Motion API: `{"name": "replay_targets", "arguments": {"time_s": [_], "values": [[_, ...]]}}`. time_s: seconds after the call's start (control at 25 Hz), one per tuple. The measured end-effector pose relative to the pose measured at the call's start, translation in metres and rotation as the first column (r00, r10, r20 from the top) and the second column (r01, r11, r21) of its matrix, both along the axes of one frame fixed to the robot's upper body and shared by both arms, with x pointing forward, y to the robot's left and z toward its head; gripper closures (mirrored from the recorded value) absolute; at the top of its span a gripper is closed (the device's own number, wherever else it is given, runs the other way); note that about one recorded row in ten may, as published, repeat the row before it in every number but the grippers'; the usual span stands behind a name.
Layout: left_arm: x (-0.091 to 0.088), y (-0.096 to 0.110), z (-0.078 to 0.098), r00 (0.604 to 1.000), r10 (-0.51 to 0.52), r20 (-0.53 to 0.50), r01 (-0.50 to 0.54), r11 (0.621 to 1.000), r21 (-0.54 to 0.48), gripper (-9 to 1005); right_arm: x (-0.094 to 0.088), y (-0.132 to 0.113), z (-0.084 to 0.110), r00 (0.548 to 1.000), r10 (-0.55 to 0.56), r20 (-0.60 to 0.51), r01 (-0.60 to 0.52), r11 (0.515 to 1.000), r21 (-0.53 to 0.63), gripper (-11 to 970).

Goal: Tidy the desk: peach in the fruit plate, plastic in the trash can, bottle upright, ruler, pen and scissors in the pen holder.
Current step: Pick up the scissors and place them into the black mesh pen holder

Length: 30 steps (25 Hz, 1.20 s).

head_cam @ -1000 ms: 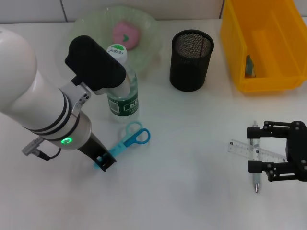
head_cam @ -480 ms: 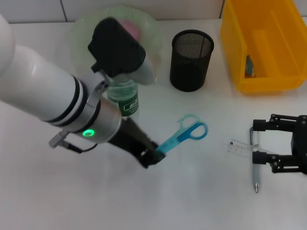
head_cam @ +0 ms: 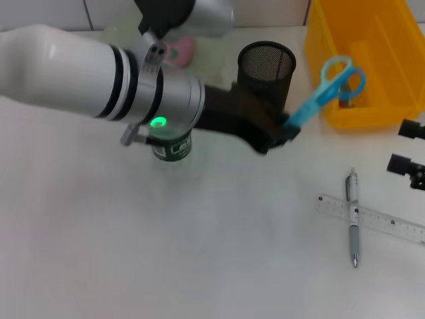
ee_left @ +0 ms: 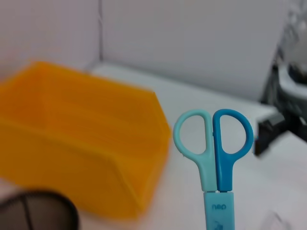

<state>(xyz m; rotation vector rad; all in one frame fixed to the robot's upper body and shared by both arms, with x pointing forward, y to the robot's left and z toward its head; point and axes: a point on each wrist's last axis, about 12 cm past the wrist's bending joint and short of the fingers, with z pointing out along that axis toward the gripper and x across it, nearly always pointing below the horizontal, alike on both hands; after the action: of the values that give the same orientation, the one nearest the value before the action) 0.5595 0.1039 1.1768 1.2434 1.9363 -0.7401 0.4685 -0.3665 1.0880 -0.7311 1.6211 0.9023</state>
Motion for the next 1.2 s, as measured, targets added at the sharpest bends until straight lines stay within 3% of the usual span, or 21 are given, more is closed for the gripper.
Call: {"name": "replay_targets", "arguments": {"time_s": [0.16, 0.24, 0.28, 0.44, 0.6, 1.0, 1.2], "values": [[0.024, -0.003, 0.000, 0.994, 0.050, 0.096, -0.036, 0.989, -0.143, 777, 0.000, 0.001, -0.004, 1.000, -0.026, -0.006, 0.026, 1.000, 0.012, 179], [0.027, -0.004, 0.001, 0.993, 0.051, 0.106, -0.033, 0.986, -0.165, 776, 0.000, 0.001, -0.004, 1.000, -0.029, -0.007, 0.029, 0.999, 0.015, 179], [0.034, -0.008, 0.002, 0.990, 0.050, 0.129, -0.019, 0.973, -0.231, 776, 0.000, 0.003, -0.005, 0.999, -0.031, -0.009, 0.031, 0.999, 0.019, 179], [0.041, -0.010, 0.003, 0.988, 0.059, 0.144, -0.014, 0.955, -0.298, 774, 0.001, 0.005, -0.007, 0.999, -0.034, -0.011, 0.035, 0.999, 0.020, 179], [0.055, -0.011, 0.004, 0.978, 0.129, 0.162, -0.053, 0.912, -0.408, 772, 0.004, 0.010, -0.009, 0.999, -0.031, -0.014, 0.031, 0.999, 0.020, 179], [0.081, -0.003, -0.011, 0.930, 0.288, 0.226, -0.141, 0.852, -0.505, 767, 0.015, 0.021, -0.012, 1.000, -0.025, -0.009, 0.025, 0.999, 0.029, 179], [0.085, 0.001, -0.012, 0.904, 0.326, 0.278, -0.145, 0.843, -0.518, 765, 0.022, 0.028, -0.012, 1.000, -0.015, -0.010, 0.015, 0.999, 0.034, 179]]}}
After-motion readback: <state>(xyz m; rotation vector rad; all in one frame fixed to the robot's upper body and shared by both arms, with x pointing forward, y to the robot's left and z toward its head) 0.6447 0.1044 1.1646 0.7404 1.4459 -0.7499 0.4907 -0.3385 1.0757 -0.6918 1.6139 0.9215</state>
